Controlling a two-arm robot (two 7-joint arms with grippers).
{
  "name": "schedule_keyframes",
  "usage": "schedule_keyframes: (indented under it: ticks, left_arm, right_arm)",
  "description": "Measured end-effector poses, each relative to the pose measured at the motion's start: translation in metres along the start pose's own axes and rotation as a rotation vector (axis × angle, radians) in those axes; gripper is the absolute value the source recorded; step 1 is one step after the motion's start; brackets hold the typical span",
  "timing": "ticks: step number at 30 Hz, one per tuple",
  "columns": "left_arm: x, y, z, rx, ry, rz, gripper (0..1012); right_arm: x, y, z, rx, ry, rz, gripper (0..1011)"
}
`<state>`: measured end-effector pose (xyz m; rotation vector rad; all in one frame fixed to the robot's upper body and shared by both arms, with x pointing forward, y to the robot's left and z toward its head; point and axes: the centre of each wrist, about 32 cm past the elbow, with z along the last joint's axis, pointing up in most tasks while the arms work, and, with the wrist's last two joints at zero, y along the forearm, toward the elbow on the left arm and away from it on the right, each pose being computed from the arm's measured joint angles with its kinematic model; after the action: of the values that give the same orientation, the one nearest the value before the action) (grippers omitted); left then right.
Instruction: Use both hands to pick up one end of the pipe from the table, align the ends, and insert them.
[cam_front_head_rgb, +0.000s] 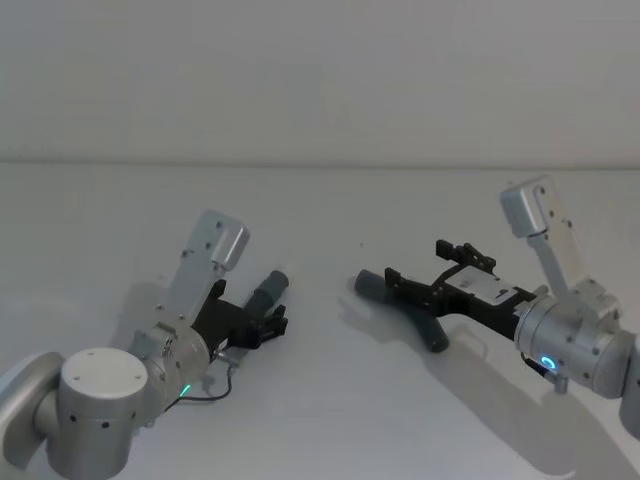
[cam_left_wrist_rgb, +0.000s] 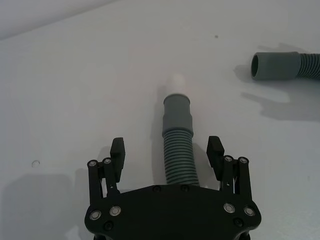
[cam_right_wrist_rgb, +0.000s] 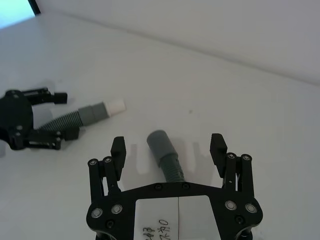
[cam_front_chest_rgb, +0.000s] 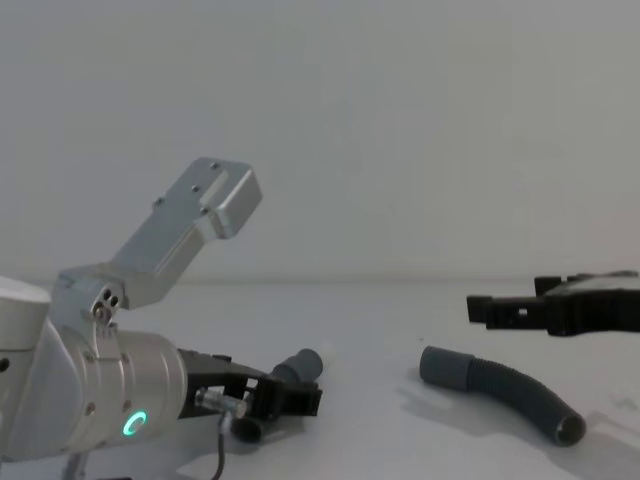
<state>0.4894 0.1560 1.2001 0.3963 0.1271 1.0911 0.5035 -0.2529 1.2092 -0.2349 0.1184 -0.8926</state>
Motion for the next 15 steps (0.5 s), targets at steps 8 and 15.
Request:
schedule_keyframes:
  ticks: [8, 15]
  left_arm:
    - [0.002, -0.0023, -0.0014, 0.012, 0.009, -0.001, 1003]
    - [0.002, -0.0041, -0.0014, 0.013, 0.02, -0.008, 1003]
  right_arm:
    - [0.002, 0.006, -0.005, -0.061, -0.019, 0.0, 1001]
    - [0.004, 0.012, -0.01, -0.1, -0.019, 0.004, 1001]
